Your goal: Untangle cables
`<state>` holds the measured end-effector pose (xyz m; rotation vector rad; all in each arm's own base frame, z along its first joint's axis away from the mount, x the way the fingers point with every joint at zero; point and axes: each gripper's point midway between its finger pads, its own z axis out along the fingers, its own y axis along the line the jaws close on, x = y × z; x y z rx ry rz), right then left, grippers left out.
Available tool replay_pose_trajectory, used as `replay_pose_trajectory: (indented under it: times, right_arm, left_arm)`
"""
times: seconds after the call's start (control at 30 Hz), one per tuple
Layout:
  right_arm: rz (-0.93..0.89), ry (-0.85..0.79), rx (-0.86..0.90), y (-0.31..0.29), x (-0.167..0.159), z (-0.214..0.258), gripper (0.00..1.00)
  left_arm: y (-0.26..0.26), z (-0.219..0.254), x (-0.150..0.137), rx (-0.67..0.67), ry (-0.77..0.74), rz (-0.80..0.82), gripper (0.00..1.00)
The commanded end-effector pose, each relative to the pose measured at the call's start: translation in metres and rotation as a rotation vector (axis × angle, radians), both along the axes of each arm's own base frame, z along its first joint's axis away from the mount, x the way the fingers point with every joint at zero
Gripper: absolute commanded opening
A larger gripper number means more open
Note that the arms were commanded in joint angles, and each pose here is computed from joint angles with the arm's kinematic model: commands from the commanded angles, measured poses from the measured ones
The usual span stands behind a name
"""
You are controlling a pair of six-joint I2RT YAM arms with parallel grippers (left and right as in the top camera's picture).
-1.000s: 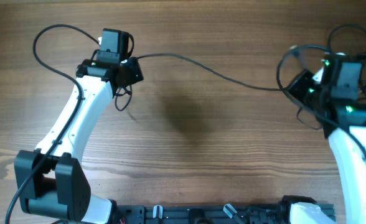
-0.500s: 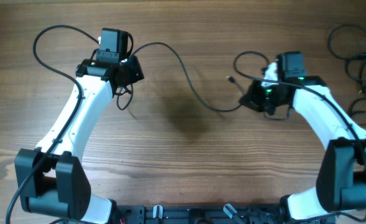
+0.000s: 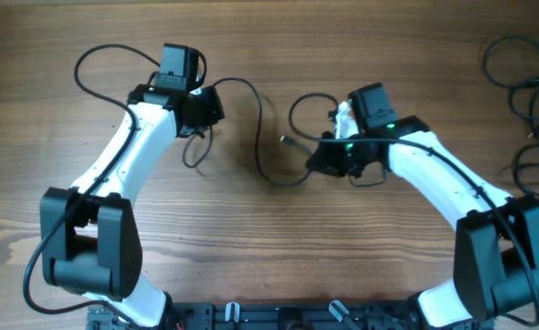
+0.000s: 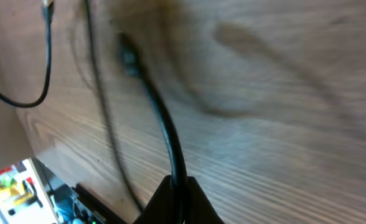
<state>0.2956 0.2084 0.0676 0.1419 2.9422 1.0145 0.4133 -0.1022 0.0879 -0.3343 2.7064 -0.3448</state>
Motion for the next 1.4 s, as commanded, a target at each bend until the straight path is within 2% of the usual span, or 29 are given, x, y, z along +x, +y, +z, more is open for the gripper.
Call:
replay_pose_trajectory:
  times: [0.0, 0.03, 0.07, 0.2, 0.37, 0.43, 0.47, 0.63, 0.77, 0.87, 0.97, 1.13, 1.2, 1.27, 1.37]
  right_arm:
    - [0.008, 0.013, -0.048, 0.012, -0.008, -0.008, 0.10]
    - [0.033, 0.003, -0.063, 0.019, -0.013, -0.010, 0.17]
    - [0.040, -0.005, -0.079, 0.020, -0.015, -0.011, 0.20]
    - [0.049, -0.039, -0.149, 0.020, -0.015, -0.017, 0.32]
    - [0.062, -0.038, -0.144, 0.023, -0.018, -0.017, 0.64]
    - [0.091, -0.021, -0.092, 0.031, -0.024, -0.012, 0.77]
    - [0.106, -0.015, -0.070, 0.034, -0.026, -0.010, 0.80]
    - [0.245, -0.033, 0.045, 0.049, -0.040, 0.001, 0.85]
    - [0.222, 0.021, 0.031, 0.046, -0.048, -0.001, 0.98]
    - [0.201, 0.074, -0.010, 0.040, -0.056, -0.006, 0.99]
    - [0.175, 0.086, -0.128, 0.021, -0.058, -0.018, 0.99]
    - [0.104, 0.100, -0.452, -0.035, -0.060, -0.039, 1.00]
    - [0.080, 0.091, -0.516, -0.046, -0.057, -0.041, 1.00]
    - [0.069, 0.072, -0.506, -0.043, -0.052, -0.041, 1.00]
    - [0.102, -0.013, -0.321, -0.007, -0.034, -0.032, 1.00]
  left_arm:
    - [-0.020, -0.002, -0.005, -0.035, 0.007, -0.047, 0.20]
    - [-0.025, -0.002, -0.005, -0.036, 0.004, -0.058, 0.28]
    - [-0.028, -0.001, -0.005, -0.036, 0.001, -0.065, 0.30]
    - [-0.033, -0.001, -0.006, -0.037, -0.005, -0.078, 0.34]
    - [-0.032, -0.001, -0.005, -0.030, -0.008, -0.076, 0.40]
    - [-0.032, -0.001, -0.005, -0.030, -0.009, -0.076, 0.40]
    - [-0.032, -0.001, -0.005, -0.030, -0.009, -0.076, 0.40]
    - [-0.027, -0.001, -0.003, 0.001, -0.016, -0.060, 0.41]
    - [-0.017, -0.002, 0.000, 0.049, -0.027, -0.035, 0.41]
    - [-0.015, -0.002, 0.000, 0.061, -0.030, -0.029, 0.42]
    - [-0.015, -0.002, 0.000, 0.061, -0.030, -0.029, 0.42]
    - [-0.015, -0.002, 0.000, 0.061, -0.030, -0.029, 0.43]
    - [-0.015, -0.002, 0.000, 0.061, -0.030, -0.029, 0.43]
    - [-0.015, -0.002, 0.000, 0.061, -0.030, -0.029, 0.43]
    - [-0.011, -0.002, 0.002, 0.085, -0.036, -0.016, 0.42]
